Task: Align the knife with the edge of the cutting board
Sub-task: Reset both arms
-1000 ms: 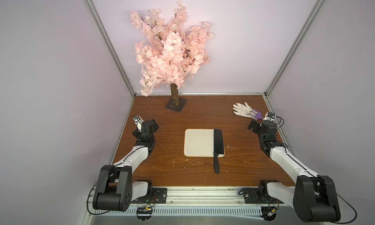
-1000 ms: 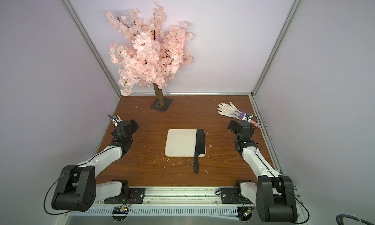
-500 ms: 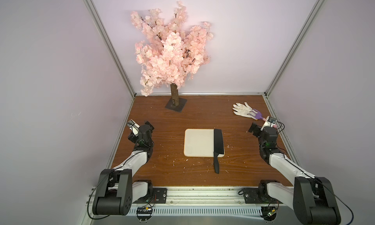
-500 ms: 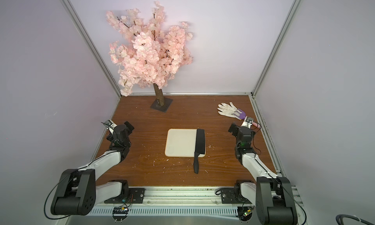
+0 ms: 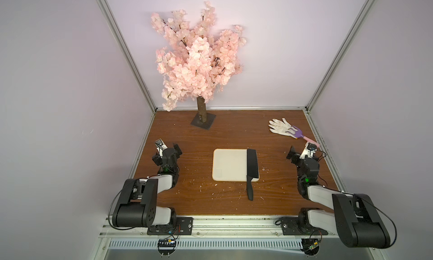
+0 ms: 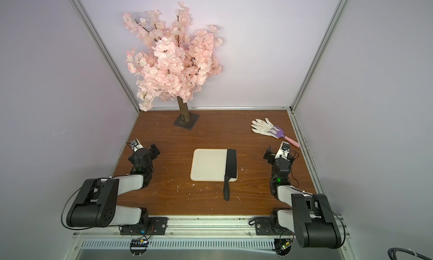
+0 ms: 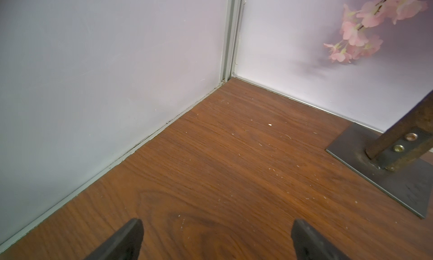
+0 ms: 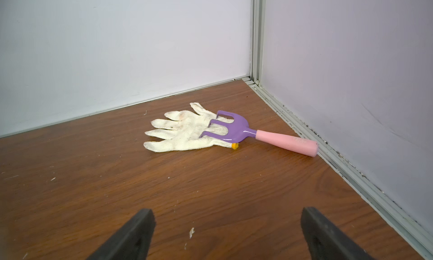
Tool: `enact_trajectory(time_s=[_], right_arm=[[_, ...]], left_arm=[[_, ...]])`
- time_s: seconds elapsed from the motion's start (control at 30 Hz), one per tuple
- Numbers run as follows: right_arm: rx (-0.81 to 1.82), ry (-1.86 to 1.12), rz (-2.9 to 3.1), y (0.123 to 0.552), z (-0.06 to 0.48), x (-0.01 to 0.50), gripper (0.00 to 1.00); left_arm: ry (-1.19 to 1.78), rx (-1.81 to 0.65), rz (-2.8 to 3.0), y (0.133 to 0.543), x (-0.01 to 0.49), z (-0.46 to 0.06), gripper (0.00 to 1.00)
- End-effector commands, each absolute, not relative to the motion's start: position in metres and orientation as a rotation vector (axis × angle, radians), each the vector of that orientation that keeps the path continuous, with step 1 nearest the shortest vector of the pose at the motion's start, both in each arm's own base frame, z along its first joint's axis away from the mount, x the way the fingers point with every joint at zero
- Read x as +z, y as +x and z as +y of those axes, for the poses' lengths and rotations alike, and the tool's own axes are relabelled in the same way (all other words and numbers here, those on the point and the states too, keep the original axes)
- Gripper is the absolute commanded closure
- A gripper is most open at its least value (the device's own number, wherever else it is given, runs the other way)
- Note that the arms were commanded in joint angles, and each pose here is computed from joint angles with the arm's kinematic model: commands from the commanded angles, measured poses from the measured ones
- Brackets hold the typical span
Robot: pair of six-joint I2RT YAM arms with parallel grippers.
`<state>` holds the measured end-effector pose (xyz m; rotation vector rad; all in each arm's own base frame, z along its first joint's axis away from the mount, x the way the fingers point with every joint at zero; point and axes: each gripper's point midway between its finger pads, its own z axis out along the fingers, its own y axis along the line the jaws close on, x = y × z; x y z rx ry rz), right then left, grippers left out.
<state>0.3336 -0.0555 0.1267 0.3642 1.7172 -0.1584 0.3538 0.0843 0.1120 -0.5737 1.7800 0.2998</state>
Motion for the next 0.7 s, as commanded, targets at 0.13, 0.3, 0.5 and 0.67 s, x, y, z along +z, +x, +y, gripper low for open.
enact_trajectory(time_s=[0.13, 0.3, 0.5, 0.67], right_arm=[[-0.155, 0.32, 1.578, 0.337, -0.054, 0.153, 0.01], [-0.147, 0.307, 1.565, 0.333, -0.052, 0.146, 0.0], [-0.133, 0.216, 1.565, 0.336, -0.036, 0.147, 0.01], [-0.144, 0.13, 1.562, 0.335, -0.019, 0.144, 0.0]], left_arm=[[-0.386, 0.191, 1.705, 0.365, 0.129, 0.062, 0.01], [-0.279, 0.156, 1.713, 0.369, 0.129, 0.044, 0.01], [-0.148, 0.153, 1.705, 0.37, 0.125, 0.02, 0.01], [-0.108, 0.13, 1.691, 0.367, 0.123, 0.013, 0.01]])
